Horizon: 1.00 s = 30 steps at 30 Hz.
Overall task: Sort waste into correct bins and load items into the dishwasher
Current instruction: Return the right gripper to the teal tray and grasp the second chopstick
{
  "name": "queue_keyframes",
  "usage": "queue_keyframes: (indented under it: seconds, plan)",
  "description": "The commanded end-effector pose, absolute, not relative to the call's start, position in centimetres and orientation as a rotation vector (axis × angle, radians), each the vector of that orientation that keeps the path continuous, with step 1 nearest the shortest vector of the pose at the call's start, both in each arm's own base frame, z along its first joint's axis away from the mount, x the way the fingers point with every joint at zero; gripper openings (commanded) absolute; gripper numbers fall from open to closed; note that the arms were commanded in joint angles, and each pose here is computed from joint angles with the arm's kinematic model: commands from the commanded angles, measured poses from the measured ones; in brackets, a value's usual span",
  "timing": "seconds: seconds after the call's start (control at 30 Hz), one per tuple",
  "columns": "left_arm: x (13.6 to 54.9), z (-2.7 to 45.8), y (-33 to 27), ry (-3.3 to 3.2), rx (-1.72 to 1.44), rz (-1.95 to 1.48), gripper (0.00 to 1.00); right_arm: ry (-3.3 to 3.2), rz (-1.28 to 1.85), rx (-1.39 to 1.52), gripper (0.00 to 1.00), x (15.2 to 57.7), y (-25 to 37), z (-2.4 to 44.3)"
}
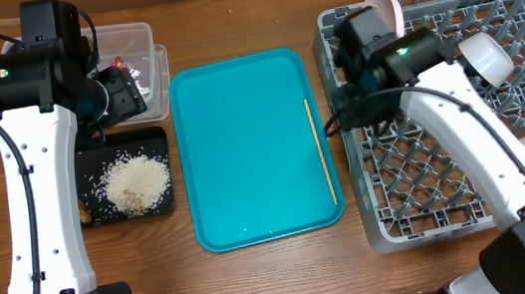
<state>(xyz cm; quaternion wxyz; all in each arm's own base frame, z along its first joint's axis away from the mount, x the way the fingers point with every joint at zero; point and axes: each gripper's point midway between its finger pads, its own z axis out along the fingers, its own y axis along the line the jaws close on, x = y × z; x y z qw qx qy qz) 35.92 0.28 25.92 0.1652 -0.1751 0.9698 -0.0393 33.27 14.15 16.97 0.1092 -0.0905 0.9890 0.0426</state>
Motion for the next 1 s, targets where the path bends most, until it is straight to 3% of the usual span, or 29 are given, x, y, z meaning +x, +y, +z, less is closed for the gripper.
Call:
queue_keyframes:
  seconds: [0.0, 0.57, 0.97]
  plan:
    - [35.8, 26.5, 0.1, 2.744, -0.489, -0.11, 0.7, 2.879, 0.168, -0.278, 0.49, 33.0, 16.7, 17.4]
    - [35.8, 26.5, 0.1, 2.744, -0.488, -0.11, 0.7, 3.17, 0.009, -0.181, 0.49, 32.2, 19.3, 5.1]
    - [35.8, 26.5, 0.1, 2.744, -0.488, -0.11, 0.7, 3.242, -0.05, -0.184, 0.49, 31.7, 19.0, 2.2]
